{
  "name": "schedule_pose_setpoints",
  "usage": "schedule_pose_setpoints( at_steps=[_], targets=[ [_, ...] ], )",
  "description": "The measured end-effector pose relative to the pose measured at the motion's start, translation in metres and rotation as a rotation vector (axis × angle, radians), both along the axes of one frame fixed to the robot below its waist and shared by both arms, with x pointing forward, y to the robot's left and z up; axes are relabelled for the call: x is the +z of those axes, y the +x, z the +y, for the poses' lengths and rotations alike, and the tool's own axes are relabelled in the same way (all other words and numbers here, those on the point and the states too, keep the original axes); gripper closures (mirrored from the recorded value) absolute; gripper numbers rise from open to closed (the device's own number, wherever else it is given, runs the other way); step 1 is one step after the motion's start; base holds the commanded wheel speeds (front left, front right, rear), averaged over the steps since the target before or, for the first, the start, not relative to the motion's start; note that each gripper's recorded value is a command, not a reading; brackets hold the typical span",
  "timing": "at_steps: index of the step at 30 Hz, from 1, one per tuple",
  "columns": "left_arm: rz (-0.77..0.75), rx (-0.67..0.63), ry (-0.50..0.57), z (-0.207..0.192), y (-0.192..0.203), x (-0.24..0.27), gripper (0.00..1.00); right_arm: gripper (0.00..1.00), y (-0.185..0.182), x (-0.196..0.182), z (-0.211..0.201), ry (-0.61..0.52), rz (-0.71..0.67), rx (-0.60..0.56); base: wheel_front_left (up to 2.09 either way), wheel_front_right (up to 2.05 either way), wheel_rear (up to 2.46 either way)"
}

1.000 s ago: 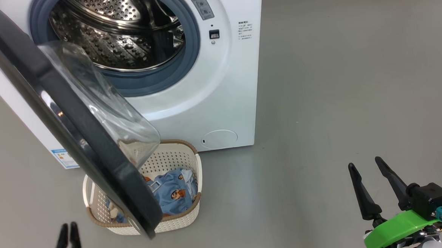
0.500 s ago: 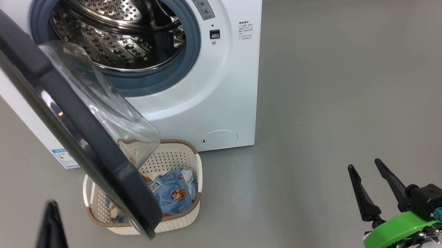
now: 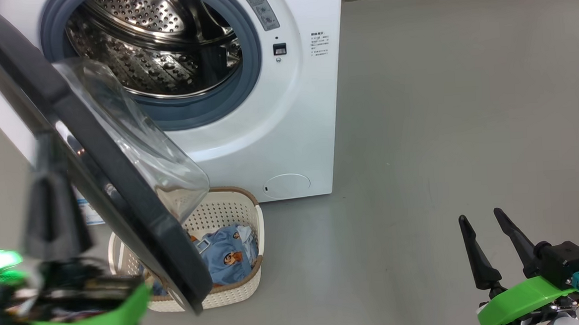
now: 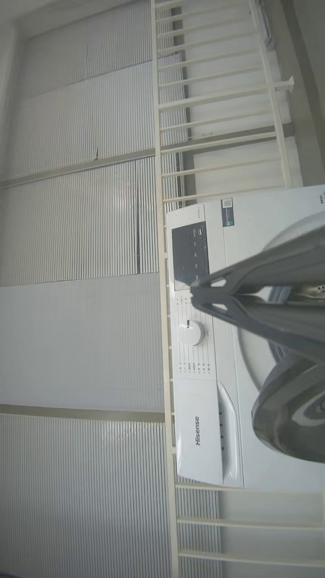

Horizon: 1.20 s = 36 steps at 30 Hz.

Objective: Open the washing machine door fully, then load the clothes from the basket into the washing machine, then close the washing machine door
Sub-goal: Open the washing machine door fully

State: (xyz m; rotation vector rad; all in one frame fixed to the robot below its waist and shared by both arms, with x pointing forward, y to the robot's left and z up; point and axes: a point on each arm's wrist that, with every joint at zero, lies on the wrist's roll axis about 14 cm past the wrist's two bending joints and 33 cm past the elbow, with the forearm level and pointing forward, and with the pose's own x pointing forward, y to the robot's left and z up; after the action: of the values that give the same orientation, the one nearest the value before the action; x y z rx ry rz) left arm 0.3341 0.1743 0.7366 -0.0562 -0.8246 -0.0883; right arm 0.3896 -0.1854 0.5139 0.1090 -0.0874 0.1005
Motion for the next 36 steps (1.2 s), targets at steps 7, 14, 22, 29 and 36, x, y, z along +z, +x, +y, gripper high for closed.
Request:
schedule_pose_setpoints(
  at_steps=[7,14,22,29,36],
  targets=[
    [-0.023,-0.26,0.05,-0.076,-0.001,0.006,1.0,0.0,-0.001,-0.001,-0.001,0.01,0.003,-0.01,0.0,0.0,0.0],
    [0.088,-0.444,0.067,-0.13,-0.003,-0.026,1.0,0.0,-0.003,-0.002,-0.005,0.009,0.005,-0.02,0.0,0.0,0.0],
    [0.337,-0.547,0.087,-0.166,-0.008,-0.101,1.0,0.0,-0.002,-0.002,-0.002,0.008,0.006,-0.012,0.0,0.0,0.0],
    [0.465,-0.514,0.087,-0.159,0.002,-0.14,1.0,0.0,0.001,-0.005,0.002,0.007,0.014,0.0,0.0,0.0,0.0],
    [0.585,-0.459,0.09,-0.145,0.014,-0.178,1.0,0.0,0.003,-0.009,0.003,0.006,0.027,0.005,0.0,0.0,0.0]
  ],
)
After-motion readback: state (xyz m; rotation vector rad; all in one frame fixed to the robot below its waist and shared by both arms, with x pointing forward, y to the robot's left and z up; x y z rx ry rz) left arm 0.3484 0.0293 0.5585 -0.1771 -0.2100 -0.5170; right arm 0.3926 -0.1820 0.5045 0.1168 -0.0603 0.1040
